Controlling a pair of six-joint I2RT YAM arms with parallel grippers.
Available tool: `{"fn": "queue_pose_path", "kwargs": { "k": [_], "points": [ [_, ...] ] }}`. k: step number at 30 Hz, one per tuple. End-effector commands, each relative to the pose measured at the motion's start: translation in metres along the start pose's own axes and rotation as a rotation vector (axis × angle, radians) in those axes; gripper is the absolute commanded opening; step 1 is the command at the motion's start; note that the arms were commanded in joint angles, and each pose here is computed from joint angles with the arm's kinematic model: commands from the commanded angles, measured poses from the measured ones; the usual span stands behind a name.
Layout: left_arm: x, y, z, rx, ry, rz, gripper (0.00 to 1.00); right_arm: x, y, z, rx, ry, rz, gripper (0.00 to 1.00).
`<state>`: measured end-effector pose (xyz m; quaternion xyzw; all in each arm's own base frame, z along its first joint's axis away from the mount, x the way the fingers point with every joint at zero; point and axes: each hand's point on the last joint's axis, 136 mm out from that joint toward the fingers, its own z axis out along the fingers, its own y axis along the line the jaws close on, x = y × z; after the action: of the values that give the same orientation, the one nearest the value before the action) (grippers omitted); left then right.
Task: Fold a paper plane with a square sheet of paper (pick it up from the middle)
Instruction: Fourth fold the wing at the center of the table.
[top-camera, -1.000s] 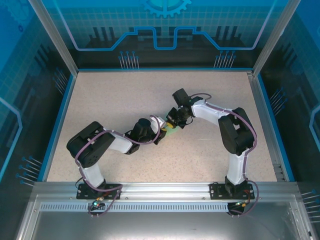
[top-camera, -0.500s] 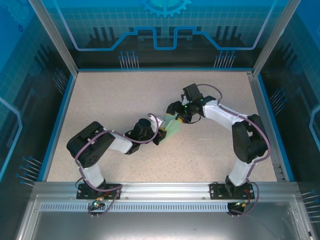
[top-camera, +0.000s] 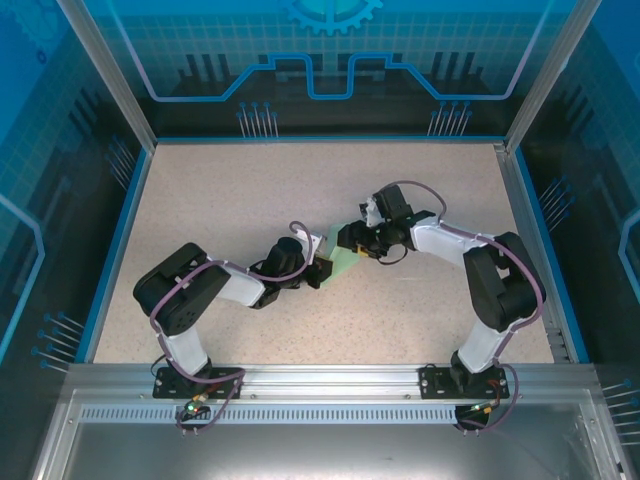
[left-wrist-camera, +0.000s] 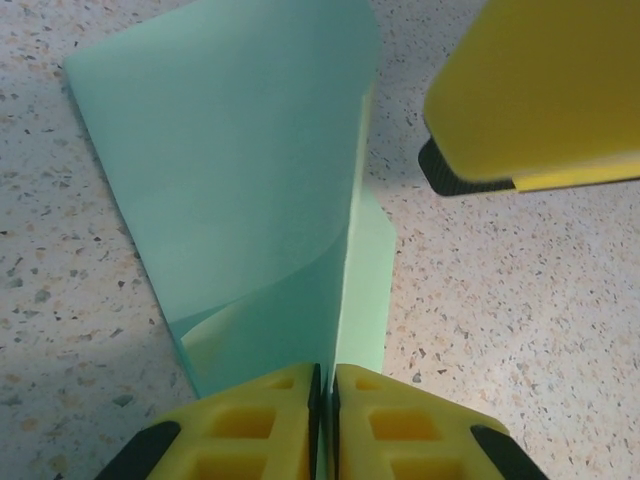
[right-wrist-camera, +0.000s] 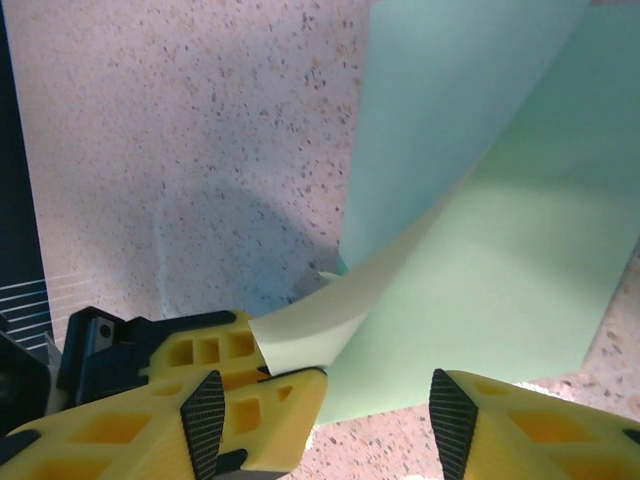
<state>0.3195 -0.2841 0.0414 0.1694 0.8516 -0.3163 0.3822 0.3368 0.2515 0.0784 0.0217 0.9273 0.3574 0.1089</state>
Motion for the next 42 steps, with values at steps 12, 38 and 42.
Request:
{"fn": "queue_pose_path", "kwargs": {
  "k": [12,38,42],
  "points": [
    [-0.076,-0.023,-0.014,0.088,-0.086,0.255,0.11,-0.047,-0.003,-0.096,0.054,-0.310,0.059,0.74],
    [-0.003,-0.046,0.027,0.165,0.092,0.396,0.15,-0.023,-0.021,-0.105,0.090,-0.288,0.105,0.78],
    [0.005,-0.048,0.031,0.158,0.120,0.388,0.15,-0.018,-0.029,-0.104,0.122,-0.275,0.136,0.78]
  ]
}}
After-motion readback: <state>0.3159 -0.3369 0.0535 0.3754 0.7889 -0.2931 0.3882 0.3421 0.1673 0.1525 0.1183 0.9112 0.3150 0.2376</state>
